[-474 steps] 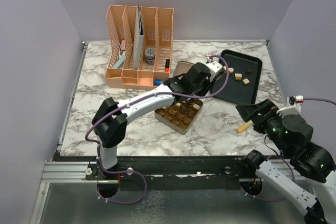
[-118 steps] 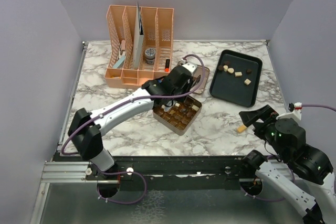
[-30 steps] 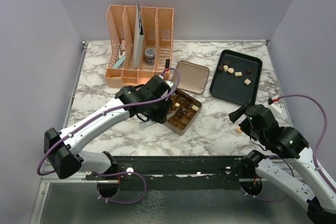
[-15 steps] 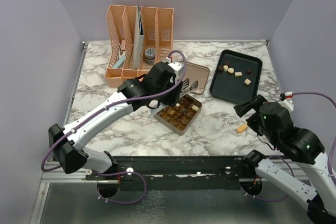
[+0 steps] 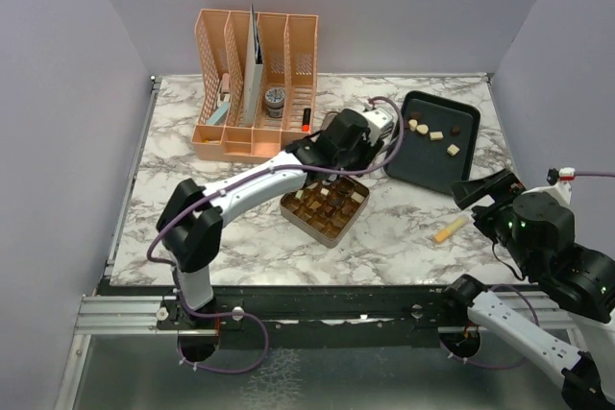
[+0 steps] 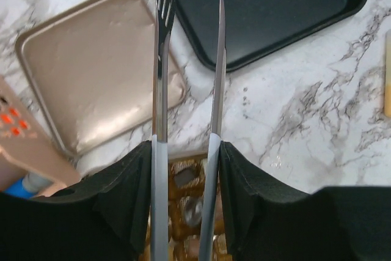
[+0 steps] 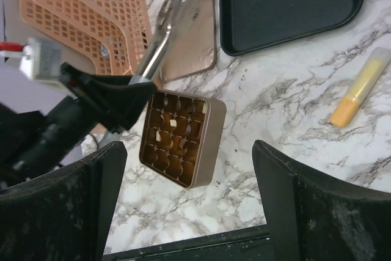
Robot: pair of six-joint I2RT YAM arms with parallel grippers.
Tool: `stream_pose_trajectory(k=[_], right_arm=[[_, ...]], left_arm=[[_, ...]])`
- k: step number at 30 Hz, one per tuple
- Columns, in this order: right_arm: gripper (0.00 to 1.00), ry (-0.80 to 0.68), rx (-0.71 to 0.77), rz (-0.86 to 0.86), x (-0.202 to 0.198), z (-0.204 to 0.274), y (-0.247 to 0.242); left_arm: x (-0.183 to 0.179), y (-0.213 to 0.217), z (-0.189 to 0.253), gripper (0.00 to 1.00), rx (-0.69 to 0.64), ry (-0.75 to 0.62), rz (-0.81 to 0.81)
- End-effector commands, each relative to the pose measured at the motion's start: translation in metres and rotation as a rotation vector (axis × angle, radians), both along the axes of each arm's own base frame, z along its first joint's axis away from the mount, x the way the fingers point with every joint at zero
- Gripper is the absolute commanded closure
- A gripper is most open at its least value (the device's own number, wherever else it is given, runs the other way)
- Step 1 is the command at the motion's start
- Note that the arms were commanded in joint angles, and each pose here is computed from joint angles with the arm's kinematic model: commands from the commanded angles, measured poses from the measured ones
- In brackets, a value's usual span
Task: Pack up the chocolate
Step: Pick up the fake chocolate from the plate.
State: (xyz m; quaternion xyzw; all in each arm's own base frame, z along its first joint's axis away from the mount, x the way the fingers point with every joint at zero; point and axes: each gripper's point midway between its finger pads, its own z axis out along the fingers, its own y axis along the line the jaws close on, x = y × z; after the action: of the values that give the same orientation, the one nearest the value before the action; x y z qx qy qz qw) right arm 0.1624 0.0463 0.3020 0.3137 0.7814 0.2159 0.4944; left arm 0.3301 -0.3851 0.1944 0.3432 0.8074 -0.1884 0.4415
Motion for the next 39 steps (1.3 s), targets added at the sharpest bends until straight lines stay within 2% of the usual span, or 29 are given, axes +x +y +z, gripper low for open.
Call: stream_pose_trajectory(k=[1, 7, 14, 26, 39], right_arm=[[0.12, -0.054, -0.022, -0.035, -0.003, 0.015, -0.015], [0.12, -0.046, -0.016, -0.052, -0.007, 0.016, -0.019], [0.12, -0.068, -0.023, -0.069, -0.011, 0.023, -0.027], [0.12, -0.055, 0.002, -0.054, -0.013, 0.016, -0.023], [0.12, -0.06, 0.006, -0.054, -0.013, 0.017, -0.023]], left_arm=[[0.012, -0.067, 0.031, 0.52, -0.089, -0.165, -0.114], [0.012, -0.125, -0.002, 0.53, -0.076, -0.147, -0.165], [0.023, -0.167, -0.038, 0.52, -0.066, -0.138, -0.178], [0.05, -0.183, -0.08, 0.51, 0.006, -0.185, -0.137], [0.059, -0.198, -0.102, 0.5, -0.004, -0.203, -0.144]])
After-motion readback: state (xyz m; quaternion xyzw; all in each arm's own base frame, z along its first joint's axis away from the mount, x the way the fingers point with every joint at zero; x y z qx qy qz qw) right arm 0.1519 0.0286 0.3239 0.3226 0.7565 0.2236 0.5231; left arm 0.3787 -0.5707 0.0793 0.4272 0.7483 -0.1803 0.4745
